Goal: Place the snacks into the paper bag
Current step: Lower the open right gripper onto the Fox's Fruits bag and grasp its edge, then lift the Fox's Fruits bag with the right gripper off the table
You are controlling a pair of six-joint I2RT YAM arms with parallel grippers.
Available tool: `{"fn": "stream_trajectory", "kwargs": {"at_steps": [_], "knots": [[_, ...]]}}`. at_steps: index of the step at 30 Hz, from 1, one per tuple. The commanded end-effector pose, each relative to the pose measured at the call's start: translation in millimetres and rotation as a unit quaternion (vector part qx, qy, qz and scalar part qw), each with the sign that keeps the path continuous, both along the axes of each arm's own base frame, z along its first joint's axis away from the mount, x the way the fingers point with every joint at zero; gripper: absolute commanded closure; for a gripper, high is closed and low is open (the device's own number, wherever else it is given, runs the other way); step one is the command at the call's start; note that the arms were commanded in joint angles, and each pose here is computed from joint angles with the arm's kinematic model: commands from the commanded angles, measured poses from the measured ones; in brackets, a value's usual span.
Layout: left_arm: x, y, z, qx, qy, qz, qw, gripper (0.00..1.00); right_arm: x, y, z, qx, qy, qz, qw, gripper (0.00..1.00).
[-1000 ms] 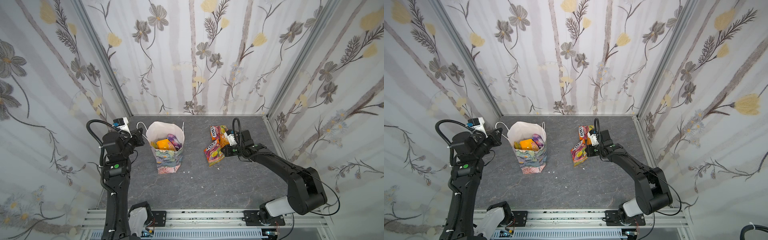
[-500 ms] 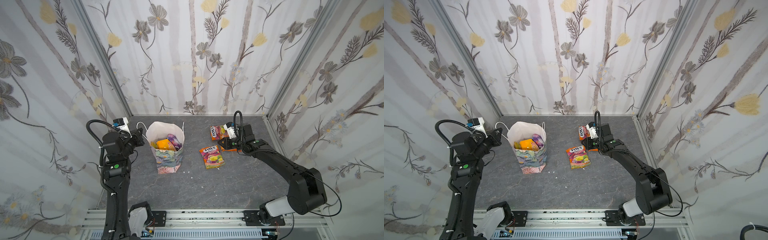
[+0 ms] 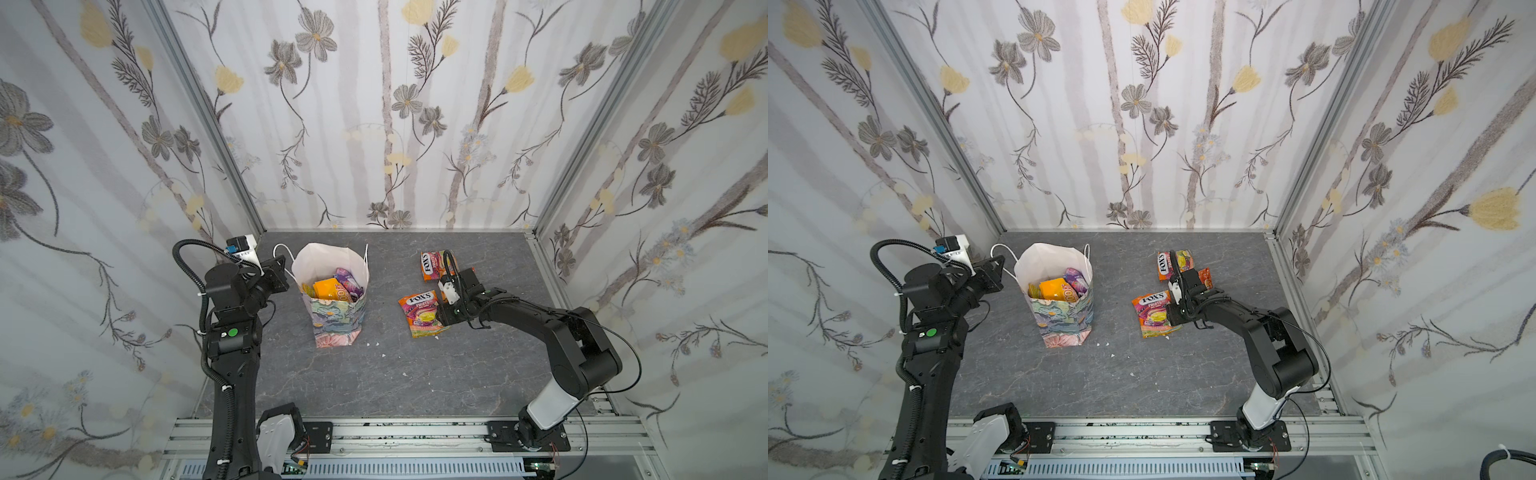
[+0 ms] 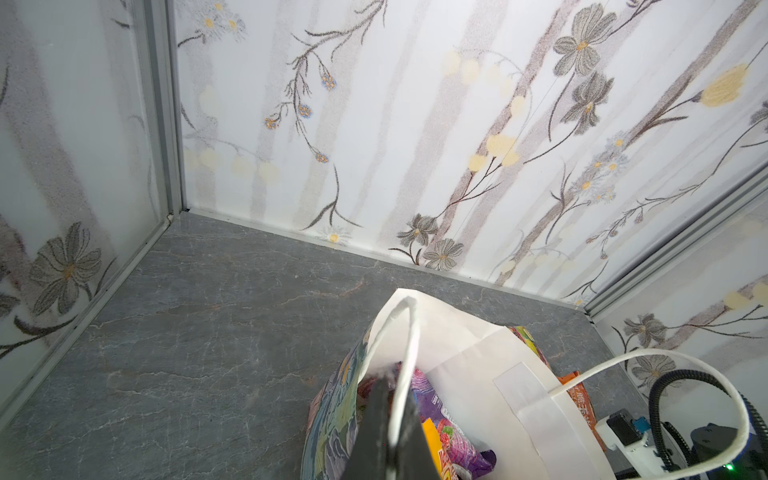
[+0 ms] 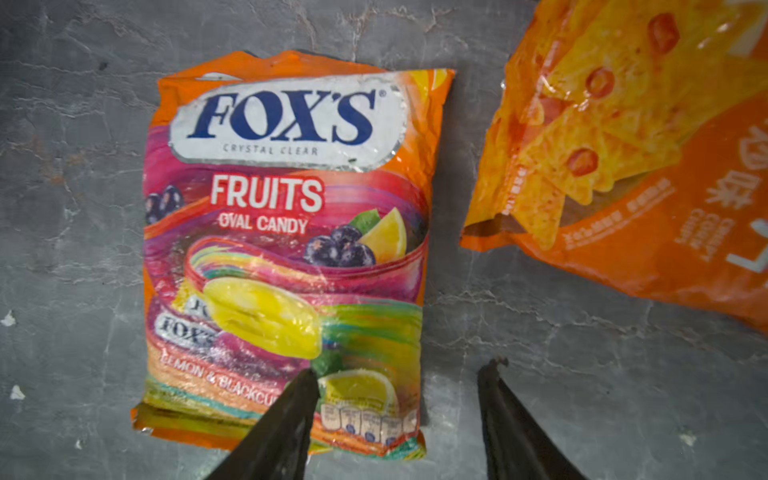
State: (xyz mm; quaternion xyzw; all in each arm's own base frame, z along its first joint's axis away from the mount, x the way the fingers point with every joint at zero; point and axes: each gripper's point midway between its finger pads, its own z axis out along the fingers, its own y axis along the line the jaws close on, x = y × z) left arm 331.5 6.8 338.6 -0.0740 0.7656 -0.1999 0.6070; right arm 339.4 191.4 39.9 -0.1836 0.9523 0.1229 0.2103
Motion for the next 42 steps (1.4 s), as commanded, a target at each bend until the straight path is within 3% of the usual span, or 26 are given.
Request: {"fn": "stream_trajectory", "kwargs": {"at_steps": [1, 10, 14, 16, 20, 24, 30, 42], "knots": [[1, 1, 8, 0.006, -0.018, 0.0, 1.0, 0.95, 6, 5, -4, -0.004, -0.015, 0.02, 1.0, 0.38], [1, 1, 9, 0.007, -0.019, 0.0, 1.0, 0.95, 10, 14, -10, 0.015, -0.015, 0.028, 0.999, 0.41], [1, 1, 9, 0.007, -0.019, 0.0, 1.0, 0.95, 11, 15, -13, 0.017, -0.013, 0.028, 0.999, 0.51], [1, 1, 10, 0.008, -0.02, 0.001, 1.0, 0.95, 12, 14, -16, 0.012, -0.011, 0.023, 1.0, 0.59], [1, 1, 8, 0.007, -0.018, 0.0, 1.0, 0.94, 12, 13, -16, 0.013, -0.009, 0.019, 1.0, 0.86], [1, 1, 10, 0.007, -0.02, 0.0, 1.0, 0.94, 13, 13, -12, 0.015, -0.012, 0.014, 1.0, 0.96], [1, 1, 10, 0.007, -0.021, 0.0, 1.0, 0.94, 13, 17, 5, 0.03, -0.022, 0.017, 0.999, 1.0], [0, 0, 11, 0.007, -0.022, -0.001, 1.0, 0.94, 14, 43, 74, 0.122, -0.06, 0.039, 0.99, 1.0]]}}
